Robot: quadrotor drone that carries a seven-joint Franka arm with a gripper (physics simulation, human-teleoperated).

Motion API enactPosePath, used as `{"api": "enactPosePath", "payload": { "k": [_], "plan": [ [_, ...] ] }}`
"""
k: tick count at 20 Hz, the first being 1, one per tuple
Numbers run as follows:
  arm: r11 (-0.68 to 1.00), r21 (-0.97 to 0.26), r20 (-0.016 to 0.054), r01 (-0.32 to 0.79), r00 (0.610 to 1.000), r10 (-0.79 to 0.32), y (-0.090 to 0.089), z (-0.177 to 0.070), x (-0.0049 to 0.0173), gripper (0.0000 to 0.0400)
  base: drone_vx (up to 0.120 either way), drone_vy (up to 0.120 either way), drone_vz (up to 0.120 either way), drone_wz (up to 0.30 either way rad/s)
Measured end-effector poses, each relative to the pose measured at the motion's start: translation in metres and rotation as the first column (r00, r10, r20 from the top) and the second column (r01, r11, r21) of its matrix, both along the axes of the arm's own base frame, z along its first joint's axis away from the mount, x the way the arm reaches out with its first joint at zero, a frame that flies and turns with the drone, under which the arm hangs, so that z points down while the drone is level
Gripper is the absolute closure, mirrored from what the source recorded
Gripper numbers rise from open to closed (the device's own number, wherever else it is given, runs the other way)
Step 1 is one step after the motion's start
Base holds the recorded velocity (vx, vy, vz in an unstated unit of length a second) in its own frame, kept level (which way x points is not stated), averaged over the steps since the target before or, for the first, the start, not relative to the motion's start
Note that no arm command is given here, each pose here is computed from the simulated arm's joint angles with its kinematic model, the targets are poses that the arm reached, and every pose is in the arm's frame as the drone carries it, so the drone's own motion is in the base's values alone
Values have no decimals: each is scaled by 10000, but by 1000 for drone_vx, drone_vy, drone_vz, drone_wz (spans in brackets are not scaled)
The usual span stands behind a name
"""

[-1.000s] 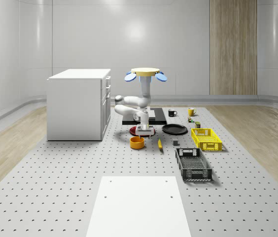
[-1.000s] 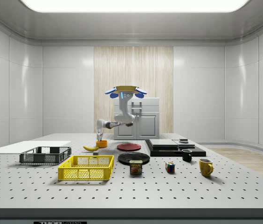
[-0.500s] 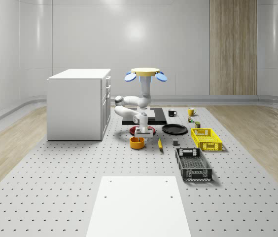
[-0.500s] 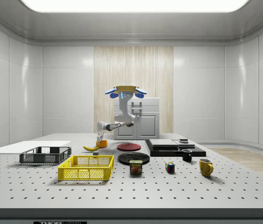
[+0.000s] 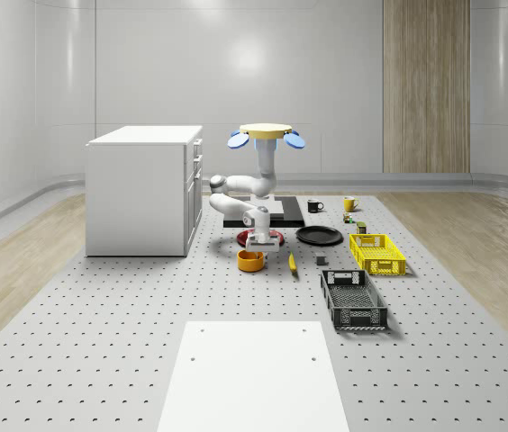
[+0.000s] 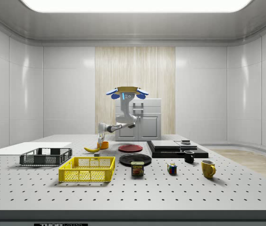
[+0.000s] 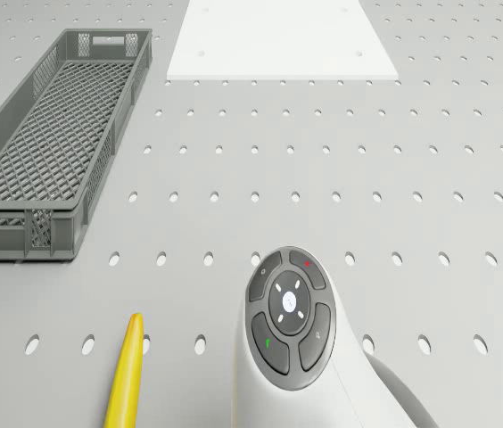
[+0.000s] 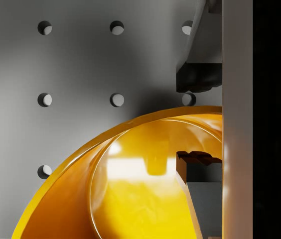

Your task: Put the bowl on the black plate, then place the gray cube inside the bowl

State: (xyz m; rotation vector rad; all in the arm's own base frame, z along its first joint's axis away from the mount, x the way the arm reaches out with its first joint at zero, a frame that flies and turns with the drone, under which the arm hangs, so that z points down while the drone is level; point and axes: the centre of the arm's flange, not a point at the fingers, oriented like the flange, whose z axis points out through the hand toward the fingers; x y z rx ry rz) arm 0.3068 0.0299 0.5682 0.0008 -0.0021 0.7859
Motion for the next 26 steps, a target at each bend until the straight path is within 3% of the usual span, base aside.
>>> {"api": "enactPosePath", "payload": {
  "k": [8,16,21,26],
  "plan": [
    [10000,0,0,0,10000,0,1,-53,0,293,0,0,0,0],
    [10000,1,-1,0,10000,0,1,-271,0,299,0,0,120,0],
    [10000,1,-1,1,10000,-1,1,-314,0,300,-112,120,120,0],
    [10000,1,-1,1,10000,-1,1,-328,0,300,-120,120,0,0]
  ]
}}
